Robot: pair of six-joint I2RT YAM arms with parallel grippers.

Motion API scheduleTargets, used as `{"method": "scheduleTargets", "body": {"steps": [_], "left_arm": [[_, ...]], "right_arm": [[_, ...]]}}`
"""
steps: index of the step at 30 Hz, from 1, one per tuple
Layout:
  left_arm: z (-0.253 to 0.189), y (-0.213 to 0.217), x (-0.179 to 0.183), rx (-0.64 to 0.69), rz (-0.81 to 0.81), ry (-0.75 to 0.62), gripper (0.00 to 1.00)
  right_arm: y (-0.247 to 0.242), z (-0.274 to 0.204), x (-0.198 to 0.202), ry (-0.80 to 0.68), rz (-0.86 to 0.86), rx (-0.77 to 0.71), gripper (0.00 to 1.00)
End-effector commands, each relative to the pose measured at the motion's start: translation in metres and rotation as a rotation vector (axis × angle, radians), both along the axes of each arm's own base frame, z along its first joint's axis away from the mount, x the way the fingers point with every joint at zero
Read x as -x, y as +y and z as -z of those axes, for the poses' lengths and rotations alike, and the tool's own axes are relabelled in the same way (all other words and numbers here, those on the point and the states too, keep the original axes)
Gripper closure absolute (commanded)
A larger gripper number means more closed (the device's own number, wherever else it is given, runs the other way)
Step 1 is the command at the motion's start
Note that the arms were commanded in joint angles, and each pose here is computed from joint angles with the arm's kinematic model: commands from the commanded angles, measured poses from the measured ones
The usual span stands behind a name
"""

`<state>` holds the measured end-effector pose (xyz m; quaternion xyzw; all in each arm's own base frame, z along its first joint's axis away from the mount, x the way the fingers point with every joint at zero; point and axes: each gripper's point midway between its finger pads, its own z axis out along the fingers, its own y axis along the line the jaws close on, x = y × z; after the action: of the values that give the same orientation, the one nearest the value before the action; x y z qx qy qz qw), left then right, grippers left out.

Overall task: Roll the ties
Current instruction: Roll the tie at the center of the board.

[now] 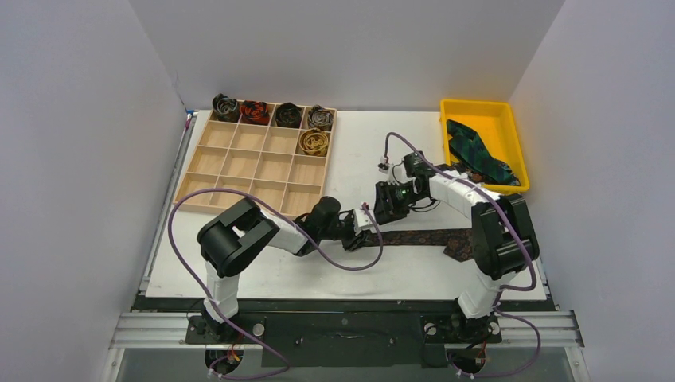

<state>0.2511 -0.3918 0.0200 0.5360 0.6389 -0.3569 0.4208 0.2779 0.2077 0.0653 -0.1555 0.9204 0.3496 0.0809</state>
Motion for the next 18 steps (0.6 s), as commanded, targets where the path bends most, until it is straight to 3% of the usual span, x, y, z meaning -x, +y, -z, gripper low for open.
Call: {"method": "scheduleTargets", "body": {"steps": [1,6,18], "left_arm": [[0.054,0.031,0.026,-0.213,-0.005,0.117,0.68],[0.053,0.031,0.024,-0.221,-0.017,0.122,0.67],[0.054,0.032,0.026,-0.230,-0.021,0.126,0.66]], "right_arm": [[0.031,-0.019,0.014,0.007,-0.022,-0.119,0.63],[0.035,-0.001,0.020,0.035,-0.027,-0.074,0.63],[-0.002,0.030,0.028,-0.002,-0.015,0.227,0.61]]}}
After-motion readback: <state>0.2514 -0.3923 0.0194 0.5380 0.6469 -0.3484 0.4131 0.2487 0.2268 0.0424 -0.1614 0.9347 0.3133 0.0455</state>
